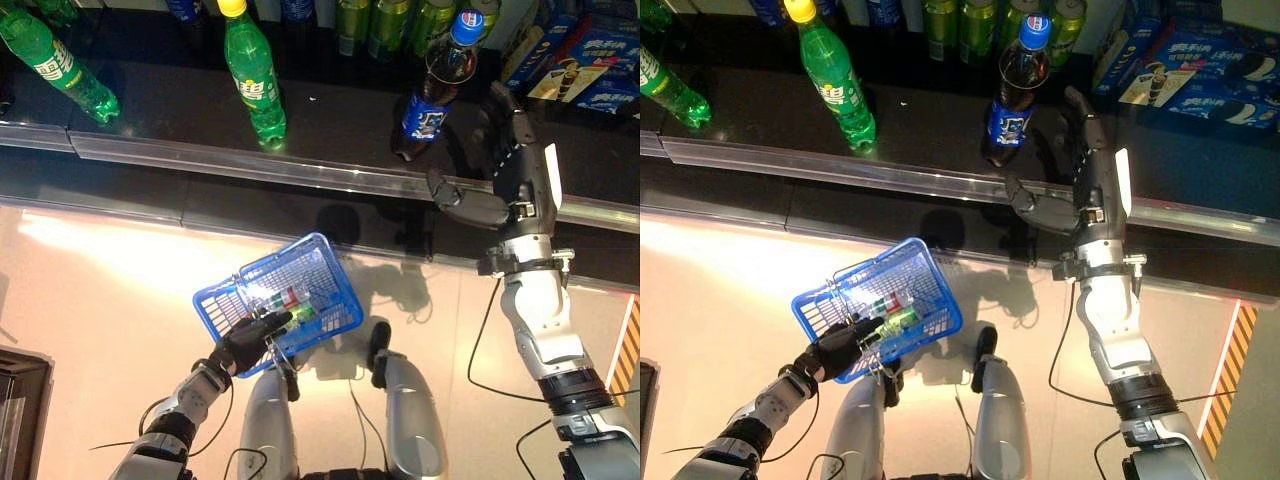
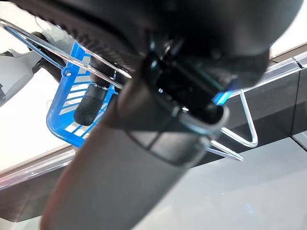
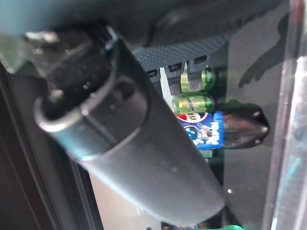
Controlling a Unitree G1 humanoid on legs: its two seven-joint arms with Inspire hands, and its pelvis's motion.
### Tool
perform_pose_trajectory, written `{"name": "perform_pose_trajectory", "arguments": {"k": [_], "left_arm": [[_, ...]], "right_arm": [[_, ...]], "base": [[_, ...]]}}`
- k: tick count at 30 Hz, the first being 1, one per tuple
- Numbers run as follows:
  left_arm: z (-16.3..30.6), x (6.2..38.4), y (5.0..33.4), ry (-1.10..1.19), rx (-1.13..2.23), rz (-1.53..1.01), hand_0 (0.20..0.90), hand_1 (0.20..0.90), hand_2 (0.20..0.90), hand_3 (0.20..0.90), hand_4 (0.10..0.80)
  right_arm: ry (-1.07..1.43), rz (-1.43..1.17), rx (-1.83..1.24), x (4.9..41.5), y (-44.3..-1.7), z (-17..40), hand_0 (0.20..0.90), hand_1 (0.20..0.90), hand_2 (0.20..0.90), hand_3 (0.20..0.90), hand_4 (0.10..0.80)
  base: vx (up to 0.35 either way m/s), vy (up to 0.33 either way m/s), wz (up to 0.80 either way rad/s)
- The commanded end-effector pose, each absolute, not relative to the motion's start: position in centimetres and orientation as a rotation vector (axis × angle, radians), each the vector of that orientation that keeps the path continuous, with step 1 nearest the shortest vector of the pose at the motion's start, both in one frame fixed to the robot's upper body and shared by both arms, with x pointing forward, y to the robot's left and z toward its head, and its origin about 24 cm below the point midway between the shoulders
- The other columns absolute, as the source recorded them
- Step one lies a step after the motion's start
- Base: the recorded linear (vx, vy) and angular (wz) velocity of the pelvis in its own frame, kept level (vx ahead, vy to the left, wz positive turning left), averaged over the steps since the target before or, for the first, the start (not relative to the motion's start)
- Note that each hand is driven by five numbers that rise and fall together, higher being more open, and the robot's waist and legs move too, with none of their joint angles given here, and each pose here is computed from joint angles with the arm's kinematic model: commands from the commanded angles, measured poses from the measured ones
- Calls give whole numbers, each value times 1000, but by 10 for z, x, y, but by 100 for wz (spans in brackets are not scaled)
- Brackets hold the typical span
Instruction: Pick up the drink and place into the basket.
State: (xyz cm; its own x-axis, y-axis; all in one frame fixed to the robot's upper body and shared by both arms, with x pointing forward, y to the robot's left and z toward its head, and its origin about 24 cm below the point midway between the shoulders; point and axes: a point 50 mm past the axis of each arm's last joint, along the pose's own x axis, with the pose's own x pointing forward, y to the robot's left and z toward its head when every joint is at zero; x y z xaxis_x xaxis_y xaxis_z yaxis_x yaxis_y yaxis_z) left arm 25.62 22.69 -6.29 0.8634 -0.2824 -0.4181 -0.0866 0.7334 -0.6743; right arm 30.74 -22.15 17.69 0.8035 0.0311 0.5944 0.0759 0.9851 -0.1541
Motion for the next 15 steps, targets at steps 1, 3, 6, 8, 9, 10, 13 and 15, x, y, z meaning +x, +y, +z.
{"name": "perform_pose_trajectory", "arguments": {"k": [1, 3, 6, 8, 9, 10, 13, 15], "left_arm": [[-73, 229, 222, 569, -791, -271, 300, 300, 300, 200, 100], [-72, 231, 221, 572, -788, -278, 300, 300, 300, 200, 100], [-71, 231, 221, 578, -784, -284, 300, 300, 300, 200, 100], [-72, 231, 221, 584, -780, -288, 300, 300, 300, 200, 100], [-72, 231, 221, 588, -777, -293, 300, 300, 300, 200, 100], [-71, 231, 221, 591, -774, -299, 300, 300, 300, 200, 100], [-70, 233, 222, 596, -768, -308, 300, 300, 300, 200, 100], [-68, 235, 222, 601, -760, -318, 300, 300, 300, 200, 100]], "right_arm": [[-899, -104, -106, 303, -240, 242, 900, 900, 900, 900, 800], [-892, -116, -93, 308, -243, 247, 900, 900, 900, 900, 800], [-881, -134, -67, 313, -249, 253, 900, 900, 900, 900, 800], [-872, -147, -54, 316, -252, 256, 900, 900, 900, 900, 800], [-864, -158, -52, 319, -255, 259, 900, 900, 900, 900, 800], [-858, -171, -50, 322, -257, 262, 900, 900, 900, 900, 800], [-843, -188, -59, 328, -261, 269, 900, 900, 900, 900, 800], [-830, -202, -70, 333, -263, 273, 900, 900, 900, 900, 800]], "base": [[0, 0, 0], [0, 0, 0], [0, 0, 0], [8, -8, 2], [0, 0, 0], [0, 0, 0], [0, -4, 1], [0, -20, 7]]}}
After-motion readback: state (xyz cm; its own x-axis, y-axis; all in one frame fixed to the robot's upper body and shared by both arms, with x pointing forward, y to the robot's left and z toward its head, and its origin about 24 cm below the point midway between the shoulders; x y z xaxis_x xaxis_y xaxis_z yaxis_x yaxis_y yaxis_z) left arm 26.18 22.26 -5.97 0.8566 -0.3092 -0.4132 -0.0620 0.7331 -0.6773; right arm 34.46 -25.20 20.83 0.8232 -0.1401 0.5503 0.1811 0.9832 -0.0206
